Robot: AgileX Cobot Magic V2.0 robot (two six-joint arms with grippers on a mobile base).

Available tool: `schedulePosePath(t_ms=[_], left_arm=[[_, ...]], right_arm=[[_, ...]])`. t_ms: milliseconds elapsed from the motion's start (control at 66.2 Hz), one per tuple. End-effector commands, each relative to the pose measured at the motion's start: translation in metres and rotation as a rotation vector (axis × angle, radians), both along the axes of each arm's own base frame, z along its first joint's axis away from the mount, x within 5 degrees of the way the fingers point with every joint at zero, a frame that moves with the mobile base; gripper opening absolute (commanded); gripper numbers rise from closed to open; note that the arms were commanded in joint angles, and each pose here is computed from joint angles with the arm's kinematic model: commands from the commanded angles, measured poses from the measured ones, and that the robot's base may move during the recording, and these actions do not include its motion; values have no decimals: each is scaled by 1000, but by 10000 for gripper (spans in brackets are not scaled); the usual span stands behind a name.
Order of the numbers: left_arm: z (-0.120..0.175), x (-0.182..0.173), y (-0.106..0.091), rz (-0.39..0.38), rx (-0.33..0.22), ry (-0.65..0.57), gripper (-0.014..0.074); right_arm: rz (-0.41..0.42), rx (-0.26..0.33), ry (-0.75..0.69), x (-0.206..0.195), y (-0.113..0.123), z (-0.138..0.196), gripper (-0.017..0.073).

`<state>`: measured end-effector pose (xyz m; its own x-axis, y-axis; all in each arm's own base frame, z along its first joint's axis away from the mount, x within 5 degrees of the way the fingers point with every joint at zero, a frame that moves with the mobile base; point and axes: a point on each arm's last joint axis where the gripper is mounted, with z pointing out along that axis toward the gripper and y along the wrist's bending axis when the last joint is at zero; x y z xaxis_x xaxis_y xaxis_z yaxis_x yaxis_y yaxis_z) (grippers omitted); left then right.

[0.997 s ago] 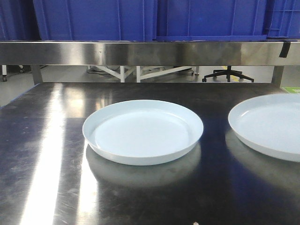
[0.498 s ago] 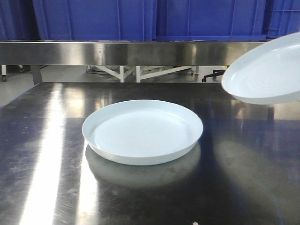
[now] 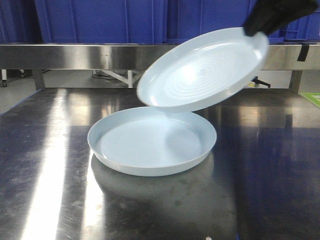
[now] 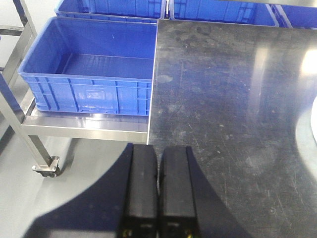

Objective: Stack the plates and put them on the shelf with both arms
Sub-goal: 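Grip the plate rim with the right gripper and lift it over the centered plate, then lower the held plate onto the centered plate and open the right gripper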

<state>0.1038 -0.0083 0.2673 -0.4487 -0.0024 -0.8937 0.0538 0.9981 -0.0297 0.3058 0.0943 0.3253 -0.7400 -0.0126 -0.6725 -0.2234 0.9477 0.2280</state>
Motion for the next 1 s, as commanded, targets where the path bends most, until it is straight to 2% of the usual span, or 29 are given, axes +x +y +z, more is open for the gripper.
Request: schedulePosePath(t_ms=[0, 121, 287, 680, 982], left_arm=[[16, 4, -2, -12, -26, -104, 88], [16, 4, -2, -12, -26, -106, 88], [16, 4, -2, -12, -26, -106, 88], [16, 4, -2, -12, -26, -106, 88], [16, 4, -2, -12, -26, -106, 88]], right_arm=[[22, 44, -108, 9, 15, 22, 57], [60, 35, -71, 23, 33, 8, 57], [87, 25, -37, 28, 45, -5, 57], [89, 22, -24, 30, 47, -9, 57], [114, 24, -30, 28, 56, -11, 57]])
